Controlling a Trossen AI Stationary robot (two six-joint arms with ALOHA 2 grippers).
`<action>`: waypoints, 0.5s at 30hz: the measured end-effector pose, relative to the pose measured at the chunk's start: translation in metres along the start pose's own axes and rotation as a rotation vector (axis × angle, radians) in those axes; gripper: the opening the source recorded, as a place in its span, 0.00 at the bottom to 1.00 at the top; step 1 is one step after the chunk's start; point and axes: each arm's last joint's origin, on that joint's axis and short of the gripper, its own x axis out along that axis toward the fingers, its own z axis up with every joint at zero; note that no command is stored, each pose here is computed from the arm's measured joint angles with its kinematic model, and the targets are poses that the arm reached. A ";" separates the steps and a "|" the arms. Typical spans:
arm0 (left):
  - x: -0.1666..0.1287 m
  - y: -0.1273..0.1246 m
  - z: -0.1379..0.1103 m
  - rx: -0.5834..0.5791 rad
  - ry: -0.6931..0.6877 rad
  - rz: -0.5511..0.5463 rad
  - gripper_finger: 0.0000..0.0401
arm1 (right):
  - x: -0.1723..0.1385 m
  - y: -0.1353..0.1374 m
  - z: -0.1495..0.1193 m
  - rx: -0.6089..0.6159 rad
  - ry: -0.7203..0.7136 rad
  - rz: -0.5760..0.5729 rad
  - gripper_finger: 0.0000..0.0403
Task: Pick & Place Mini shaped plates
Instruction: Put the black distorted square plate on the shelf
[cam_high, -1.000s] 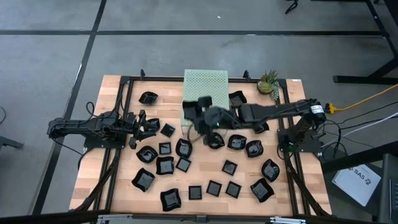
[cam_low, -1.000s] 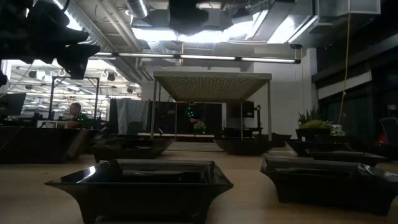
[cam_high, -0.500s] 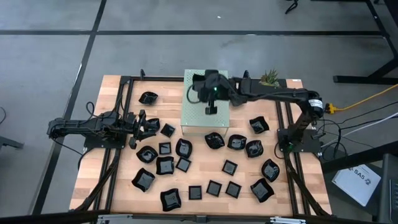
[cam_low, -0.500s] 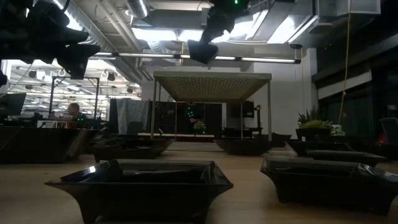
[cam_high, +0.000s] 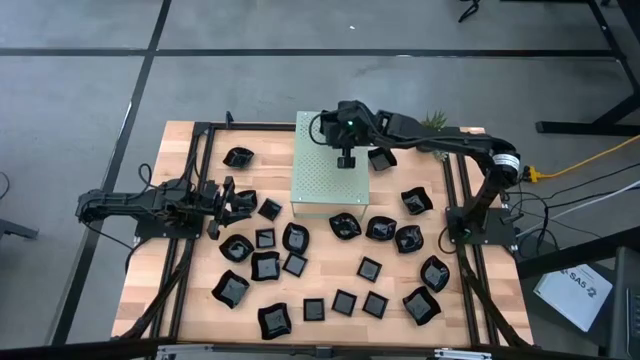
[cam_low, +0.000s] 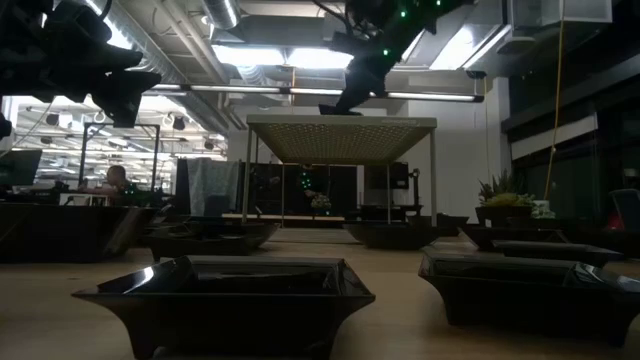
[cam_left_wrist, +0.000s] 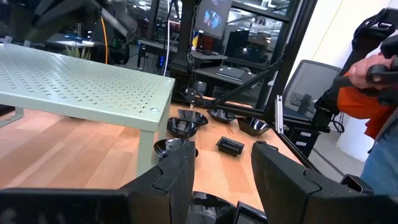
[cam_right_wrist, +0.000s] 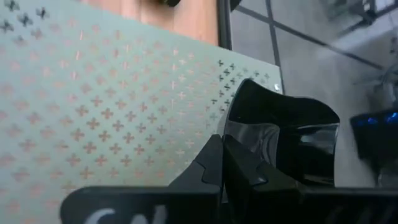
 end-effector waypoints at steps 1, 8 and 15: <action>0.000 0.000 0.000 0.000 0.000 0.000 0.38 | 0.002 0.001 -0.001 -0.020 -0.003 -0.004 0.01; 0.000 0.000 0.000 0.000 0.000 0.000 0.38 | 0.011 0.007 -0.009 -0.052 -0.008 -0.012 0.01; 0.000 0.000 0.000 0.000 0.000 0.000 0.38 | 0.014 0.003 -0.015 -0.041 0.004 -0.020 0.01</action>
